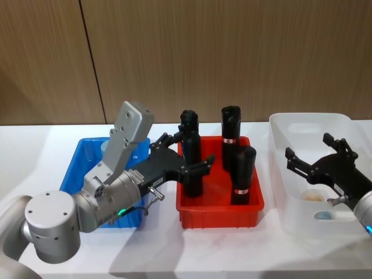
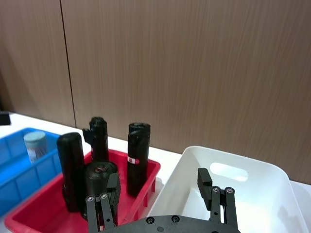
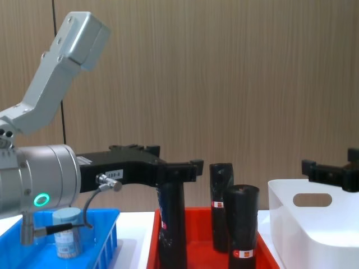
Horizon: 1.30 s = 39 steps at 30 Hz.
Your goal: Pick the cotton swabs from the blue box and place them into the white box.
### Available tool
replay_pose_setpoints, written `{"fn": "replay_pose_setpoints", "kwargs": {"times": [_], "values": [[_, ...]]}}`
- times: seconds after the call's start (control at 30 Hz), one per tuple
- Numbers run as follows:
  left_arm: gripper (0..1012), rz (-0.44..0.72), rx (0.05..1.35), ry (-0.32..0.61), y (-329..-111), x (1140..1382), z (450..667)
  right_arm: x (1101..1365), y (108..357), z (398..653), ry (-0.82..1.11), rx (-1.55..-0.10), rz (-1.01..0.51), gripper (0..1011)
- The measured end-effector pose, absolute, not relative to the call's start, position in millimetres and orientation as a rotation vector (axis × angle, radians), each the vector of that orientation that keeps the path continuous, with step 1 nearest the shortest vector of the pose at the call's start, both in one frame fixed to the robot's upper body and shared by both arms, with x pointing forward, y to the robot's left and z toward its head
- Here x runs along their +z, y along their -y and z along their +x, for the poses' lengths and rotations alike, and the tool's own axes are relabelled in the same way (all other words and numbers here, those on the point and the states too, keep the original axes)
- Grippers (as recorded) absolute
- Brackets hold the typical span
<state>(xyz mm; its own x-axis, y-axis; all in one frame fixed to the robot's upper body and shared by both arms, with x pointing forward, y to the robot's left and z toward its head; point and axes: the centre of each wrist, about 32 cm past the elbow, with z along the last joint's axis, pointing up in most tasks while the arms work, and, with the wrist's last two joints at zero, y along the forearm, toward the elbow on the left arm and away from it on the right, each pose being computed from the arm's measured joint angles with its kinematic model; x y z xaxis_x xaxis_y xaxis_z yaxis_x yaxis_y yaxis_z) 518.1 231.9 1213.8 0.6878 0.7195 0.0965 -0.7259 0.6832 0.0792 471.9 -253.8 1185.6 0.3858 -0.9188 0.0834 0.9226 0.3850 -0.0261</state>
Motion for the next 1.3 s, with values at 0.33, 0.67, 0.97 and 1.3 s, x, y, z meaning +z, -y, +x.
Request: {"fn": "replay_pose_setpoints", "kwargs": {"times": [0.33,0.67,0.97,1.3], "values": [[1003,0.110,0.908,0.124,-221,1211,510,1188,239,447,0.074,-1.223,0.014,1002],[1003,0.095,1.007,0.190,-211,1208,502,1189,237,443,0.075,-1.231,0.026,1002],[1003,0.072,1.091,0.247,-201,1205,495,1189,237,443,0.075,-1.230,0.026,1002],[1003,0.061,1.122,0.268,-198,1204,492,1189,237,443,0.075,-1.229,0.026,1002]]}}
